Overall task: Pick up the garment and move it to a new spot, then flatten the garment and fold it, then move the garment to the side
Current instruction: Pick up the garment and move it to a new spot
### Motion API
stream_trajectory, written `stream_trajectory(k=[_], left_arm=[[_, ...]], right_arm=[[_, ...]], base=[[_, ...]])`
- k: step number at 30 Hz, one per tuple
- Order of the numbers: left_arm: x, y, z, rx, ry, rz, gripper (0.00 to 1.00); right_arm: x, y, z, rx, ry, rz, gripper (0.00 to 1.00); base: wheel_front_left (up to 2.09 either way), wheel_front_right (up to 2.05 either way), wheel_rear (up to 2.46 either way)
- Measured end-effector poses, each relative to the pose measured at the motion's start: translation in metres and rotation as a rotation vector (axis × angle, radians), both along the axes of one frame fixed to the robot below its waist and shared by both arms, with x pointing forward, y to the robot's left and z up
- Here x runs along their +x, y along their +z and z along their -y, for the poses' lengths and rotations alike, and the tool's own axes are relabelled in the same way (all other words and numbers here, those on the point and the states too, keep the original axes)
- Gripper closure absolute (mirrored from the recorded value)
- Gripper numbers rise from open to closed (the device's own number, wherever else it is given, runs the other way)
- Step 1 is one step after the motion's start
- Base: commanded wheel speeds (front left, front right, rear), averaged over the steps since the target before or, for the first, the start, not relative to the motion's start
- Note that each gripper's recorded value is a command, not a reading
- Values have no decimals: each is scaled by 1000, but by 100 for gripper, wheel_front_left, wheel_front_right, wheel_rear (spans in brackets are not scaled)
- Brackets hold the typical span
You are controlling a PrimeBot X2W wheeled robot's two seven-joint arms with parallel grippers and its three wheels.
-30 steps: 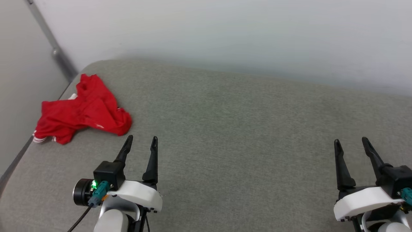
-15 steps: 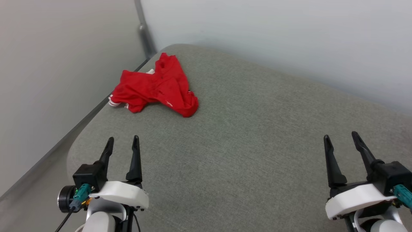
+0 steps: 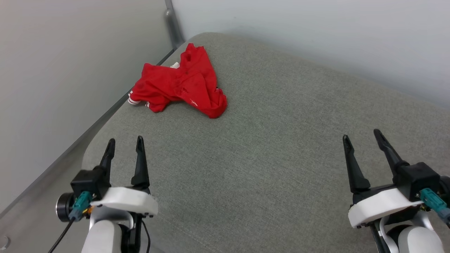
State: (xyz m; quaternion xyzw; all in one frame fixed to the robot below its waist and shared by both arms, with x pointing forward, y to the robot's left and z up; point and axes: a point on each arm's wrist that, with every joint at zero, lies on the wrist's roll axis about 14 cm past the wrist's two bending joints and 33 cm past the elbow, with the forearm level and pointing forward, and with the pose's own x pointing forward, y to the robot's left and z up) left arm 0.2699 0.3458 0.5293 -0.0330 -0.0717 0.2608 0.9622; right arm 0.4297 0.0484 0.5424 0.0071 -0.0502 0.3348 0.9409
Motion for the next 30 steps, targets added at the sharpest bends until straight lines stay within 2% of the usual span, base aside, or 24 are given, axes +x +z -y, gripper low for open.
stream_trajectory(k=[7, 12, 14, 20, 23, 26, 30], left_arm=[[56, 65, -16, 124, -40, 115, 0], [121, 112, -25, 238, -94, 175, 0], [147, 113, -30, 244, -110, 150, 0], [233, 82, -46, 189, -171, -89, 0], [263, 40, -53, 126, -186, -272, 0], [280, -12, -58, 56, -195, -477, 0], [285, -76, -64, -50, -186, -725, 0]], right_arm=[[15, 7, 2, -19, -20, 42, 0], [38, 0, 19, -20, -77, 47, 0], [48, -10, 30, -23, -110, 30, 0], [72, -50, 63, -45, -200, -39, 0], [82, -70, 78, -55, -240, -68, 0], [91, -87, 93, -66, -277, -89, 0], [97, -106, 109, -79, -316, -111, 0]], base=[[0, 0, 0], [0, 0, 0], [0, 0, 0], [0, 0, 0], [0, 0, 0], [0, 0, 0], [0, 0, 0]])
